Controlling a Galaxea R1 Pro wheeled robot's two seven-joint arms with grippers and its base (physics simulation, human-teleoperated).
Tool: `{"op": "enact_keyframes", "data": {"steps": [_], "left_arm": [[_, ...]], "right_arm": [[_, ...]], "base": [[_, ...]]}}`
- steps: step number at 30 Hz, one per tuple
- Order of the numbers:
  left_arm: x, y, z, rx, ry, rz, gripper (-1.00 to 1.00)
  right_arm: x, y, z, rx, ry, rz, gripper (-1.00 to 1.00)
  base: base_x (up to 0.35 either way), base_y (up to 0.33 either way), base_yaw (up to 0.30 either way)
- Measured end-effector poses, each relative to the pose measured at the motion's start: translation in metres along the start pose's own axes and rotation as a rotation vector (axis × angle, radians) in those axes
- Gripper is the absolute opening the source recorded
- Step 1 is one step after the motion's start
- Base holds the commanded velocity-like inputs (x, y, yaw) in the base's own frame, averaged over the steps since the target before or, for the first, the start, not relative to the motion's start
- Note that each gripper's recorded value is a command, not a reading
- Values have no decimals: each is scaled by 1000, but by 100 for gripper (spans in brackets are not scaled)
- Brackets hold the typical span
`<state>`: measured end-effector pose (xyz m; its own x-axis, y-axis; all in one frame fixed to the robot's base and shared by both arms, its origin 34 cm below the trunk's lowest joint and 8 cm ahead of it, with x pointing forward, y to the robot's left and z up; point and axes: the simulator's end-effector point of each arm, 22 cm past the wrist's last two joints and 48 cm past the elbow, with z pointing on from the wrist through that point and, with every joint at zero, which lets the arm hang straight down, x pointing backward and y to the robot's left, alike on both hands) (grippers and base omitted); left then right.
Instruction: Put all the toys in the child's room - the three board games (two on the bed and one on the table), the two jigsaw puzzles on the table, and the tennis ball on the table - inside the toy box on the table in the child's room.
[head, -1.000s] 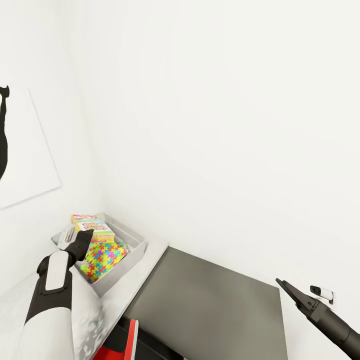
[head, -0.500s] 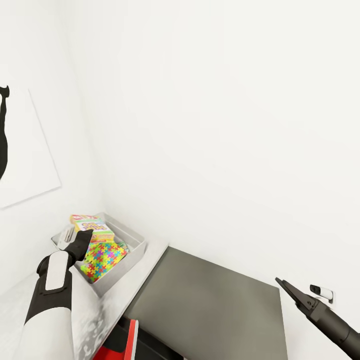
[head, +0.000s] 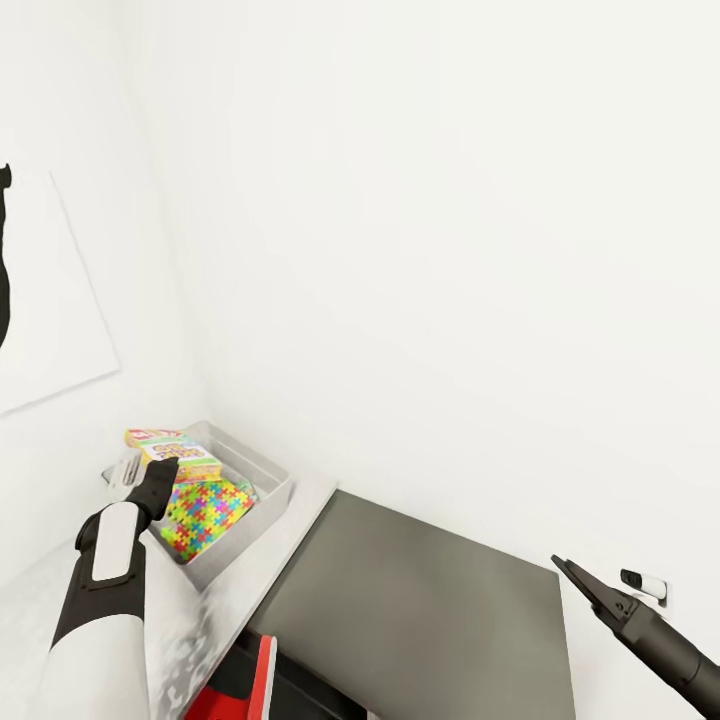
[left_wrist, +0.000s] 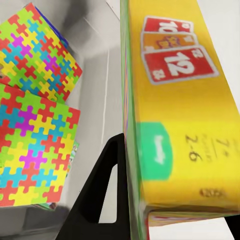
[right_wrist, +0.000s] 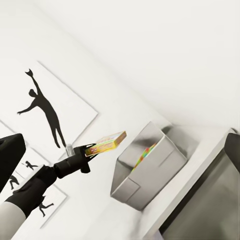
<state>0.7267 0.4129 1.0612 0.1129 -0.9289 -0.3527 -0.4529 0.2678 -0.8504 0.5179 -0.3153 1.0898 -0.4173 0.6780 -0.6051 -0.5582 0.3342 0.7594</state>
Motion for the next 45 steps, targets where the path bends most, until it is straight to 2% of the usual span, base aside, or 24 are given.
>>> {"op": "enact_keyframes", "data": {"steps": [15, 26, 31, 40, 45], "left_arm": [[21, 9, 8, -18, 32, 7, -100], [46, -5, 12, 10, 72, 71, -100], [48, -13, 16, 20, 75, 74, -100], [68, -5, 31, -13, 122, 76, -100], [64, 2, 36, -30, 93, 67, -100]], "right_arm": [[3, -8, -2, 16, 9, 12, 100], [7, -13, -2, 27, 14, 23, 100], [8, -16, -3, 31, 17, 28, 100], [11, -21, -4, 40, 22, 36, 100], [13, -23, -4, 45, 25, 41, 100]], "base": [[0, 0, 0], [0, 0, 0], [0, 0, 0], [0, 0, 0], [0, 0, 0]]}}
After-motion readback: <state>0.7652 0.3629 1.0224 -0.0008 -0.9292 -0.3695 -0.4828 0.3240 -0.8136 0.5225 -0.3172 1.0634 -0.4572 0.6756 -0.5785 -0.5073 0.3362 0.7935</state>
